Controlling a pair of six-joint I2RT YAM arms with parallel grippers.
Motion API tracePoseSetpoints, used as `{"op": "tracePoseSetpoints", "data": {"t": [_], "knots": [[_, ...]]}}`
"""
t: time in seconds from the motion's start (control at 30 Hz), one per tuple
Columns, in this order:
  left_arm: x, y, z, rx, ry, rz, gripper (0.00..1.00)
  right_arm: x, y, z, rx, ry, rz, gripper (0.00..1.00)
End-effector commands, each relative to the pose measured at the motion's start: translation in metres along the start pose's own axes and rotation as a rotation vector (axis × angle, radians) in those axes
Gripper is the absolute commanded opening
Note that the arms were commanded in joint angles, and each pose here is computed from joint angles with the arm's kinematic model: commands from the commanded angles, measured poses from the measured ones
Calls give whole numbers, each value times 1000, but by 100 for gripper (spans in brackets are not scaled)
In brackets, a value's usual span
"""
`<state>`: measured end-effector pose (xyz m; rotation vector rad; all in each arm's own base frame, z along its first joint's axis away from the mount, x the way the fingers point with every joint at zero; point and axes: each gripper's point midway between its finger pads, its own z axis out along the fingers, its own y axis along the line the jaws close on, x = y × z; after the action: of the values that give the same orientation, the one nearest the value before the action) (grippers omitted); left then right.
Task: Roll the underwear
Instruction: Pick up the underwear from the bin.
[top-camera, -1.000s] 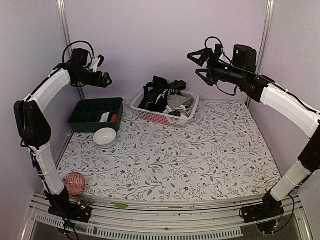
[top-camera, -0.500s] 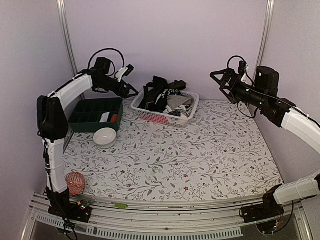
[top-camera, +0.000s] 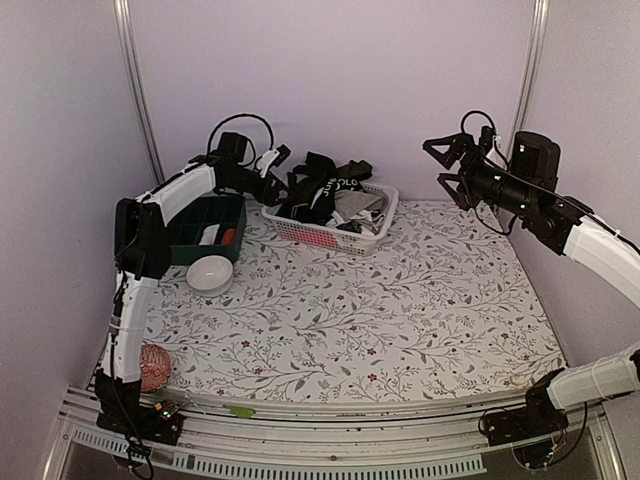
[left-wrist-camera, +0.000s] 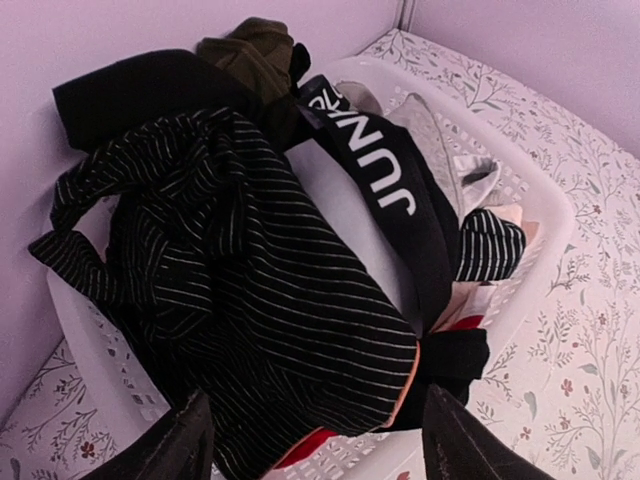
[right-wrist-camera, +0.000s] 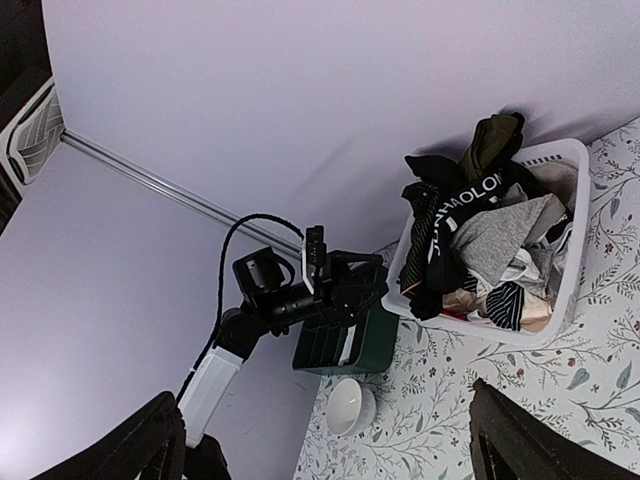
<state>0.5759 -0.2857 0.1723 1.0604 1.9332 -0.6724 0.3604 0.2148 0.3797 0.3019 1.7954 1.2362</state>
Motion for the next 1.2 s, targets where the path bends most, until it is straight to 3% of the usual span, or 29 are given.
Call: {"op": "tracePoseSetpoints", "data": {"t": [0.0, 0.13, 0.27, 0.4, 0.53, 0.6, 0.67, 0.77, 0.83, 1.17], "knots": [[-5, 14, 14, -50, -33, 31, 71, -8, 9, 0, -20, -16, 19, 99], [-7, 4, 20, 14, -62, 27, 75, -8, 9, 0, -18, -17, 20, 99], [-2, 12, 29, -22, -66, 21, 75, -7, 7, 2, -12, -10, 27, 99], [-2, 24, 32, -59, -81, 6, 61, -6, 6, 3, -9, -3, 33, 99], [-3, 32, 30, -80, -97, 13, 37, -5, 5, 3, -3, 1, 35, 99], [-4, 35, 29, -85, -101, 8, 36, -5, 5, 4, -2, 1, 35, 99], [-7, 32, 26, -61, -109, -2, 42, -5, 5, 4, -1, 1, 34, 99], [-15, 13, 18, 26, -135, 4, 62, -6, 5, 4, 2, 1, 30, 99], [-21, 3, 12, 51, -150, 29, 69, -5, 5, 5, 2, 4, 30, 99], [3, 5, 28, 14, -77, 118, 80, -6, 5, 9, -4, 1, 31, 99]]}}
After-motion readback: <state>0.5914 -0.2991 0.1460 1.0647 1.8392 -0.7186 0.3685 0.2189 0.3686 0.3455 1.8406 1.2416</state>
